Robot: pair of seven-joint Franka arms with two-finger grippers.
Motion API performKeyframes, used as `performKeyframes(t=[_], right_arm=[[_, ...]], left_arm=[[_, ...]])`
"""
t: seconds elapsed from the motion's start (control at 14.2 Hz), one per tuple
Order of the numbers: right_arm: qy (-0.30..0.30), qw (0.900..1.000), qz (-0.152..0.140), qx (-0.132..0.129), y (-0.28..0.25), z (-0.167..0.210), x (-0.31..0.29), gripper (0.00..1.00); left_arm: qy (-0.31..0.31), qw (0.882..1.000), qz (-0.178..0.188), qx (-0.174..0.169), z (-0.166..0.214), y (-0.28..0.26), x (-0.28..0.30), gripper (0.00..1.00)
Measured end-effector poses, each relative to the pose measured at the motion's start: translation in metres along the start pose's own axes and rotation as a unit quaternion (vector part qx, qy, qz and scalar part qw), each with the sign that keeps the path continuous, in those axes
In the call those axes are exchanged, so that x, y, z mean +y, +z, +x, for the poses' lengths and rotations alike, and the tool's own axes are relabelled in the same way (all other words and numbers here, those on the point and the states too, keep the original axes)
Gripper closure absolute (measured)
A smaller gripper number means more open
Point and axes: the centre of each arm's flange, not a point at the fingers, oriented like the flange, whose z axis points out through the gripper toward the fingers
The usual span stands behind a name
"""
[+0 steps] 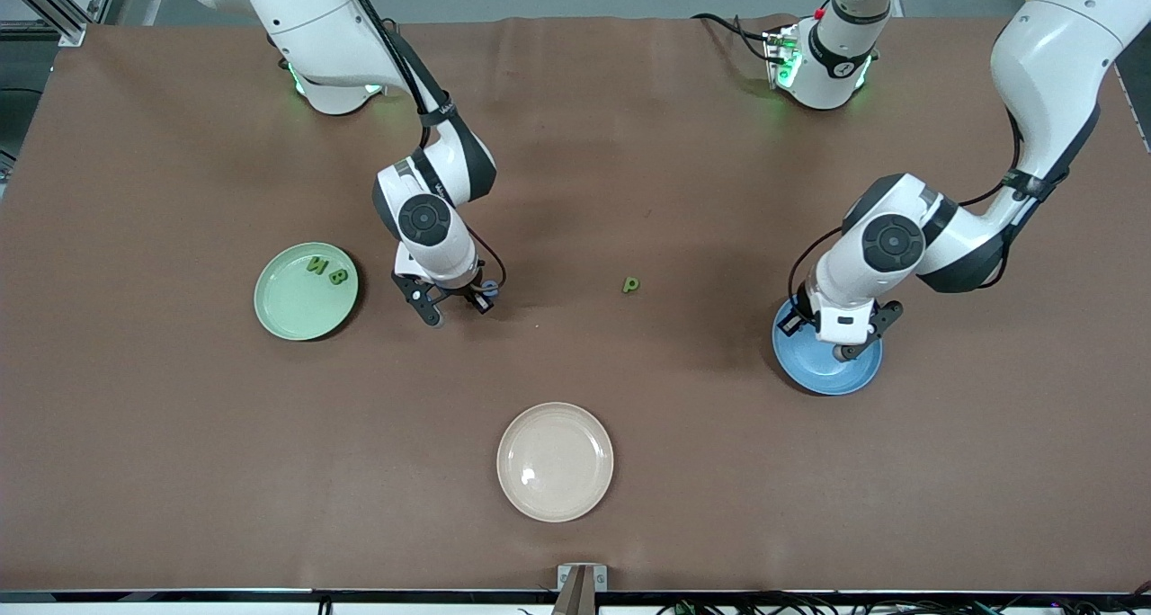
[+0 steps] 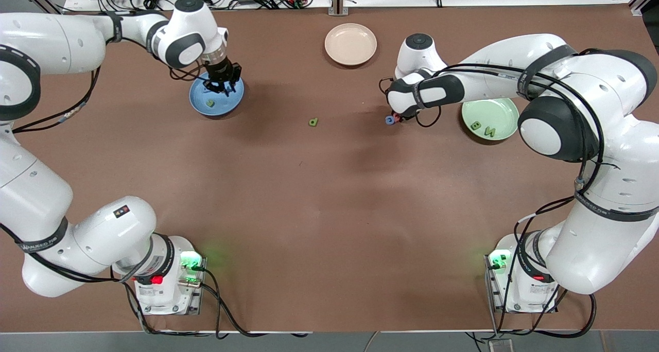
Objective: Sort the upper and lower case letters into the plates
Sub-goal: 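Place the x on the blue plate while the right gripper places the Q, then reach the left gripper to the green d while the right gripper reaches the G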
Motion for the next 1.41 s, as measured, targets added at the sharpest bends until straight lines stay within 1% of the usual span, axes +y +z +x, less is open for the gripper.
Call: performKeyframes(t=[0.07, 0.21, 0.35, 0.42, 0.56, 0.71, 0.85, 1.13, 1.27, 1.41], right_arm=[[0.0, 1.0, 0.0, 0.0, 0.0, 0.0, 0.0, 0.64], [0.002, 1.0, -0.005, 0.0, 0.0, 0.002, 0.001, 0.64], [0.001, 1.0, -0.022, -0.001, -0.004, 0.01, 0.004, 0.64], [-0.002, 1.0, -0.028, -0.003, -0.011, 0.019, 0.006, 0.64], [-0.012, 0.999, -0.037, -0.01, -0.034, 0.043, 0.011, 0.64], [-0.034, 0.999, -0.039, -0.016, -0.057, 0.066, 0.024, 0.64], [-0.059, 0.997, -0.039, -0.015, -0.073, 0.09, 0.048, 0.64], [-0.112, 0.993, -0.041, -0.019, -0.089, 0.14, 0.105, 0.64], [-0.133, 0.99, -0.044, -0.015, -0.092, 0.167, 0.131, 0.64], [-0.151, 0.988, -0.04, -0.011, -0.086, 0.189, 0.152, 0.64]], left_arm=[[0.014, 1.0, 0.003, 0.003, 0.002, 0.002, -0.003, 0.75], [0.035, 0.999, 0.009, 0.021, 0.007, 0.006, -0.007, 0.75], [0.048, 0.998, 0.014, 0.031, 0.017, 0.012, -0.012, 0.75], [0.054, 0.998, 0.014, 0.031, 0.024, 0.016, -0.014, 0.75], [0.064, 0.998, 0.01, 0.026, 0.036, 0.022, -0.017, 0.75], [0.072, 0.997, 0.0, 0.023, 0.045, 0.026, -0.015, 0.75], [0.082, 0.996, -0.002, 0.023, 0.053, 0.03, -0.012, 0.75], [0.091, 0.996, 0.001, 0.028, 0.057, 0.038, -0.002, 0.75], [0.092, 0.995, -0.003, 0.028, 0.056, 0.038, 0.002, 0.75], [0.094, 0.995, -0.005, 0.03, 0.055, 0.041, 0.004, 0.75]])
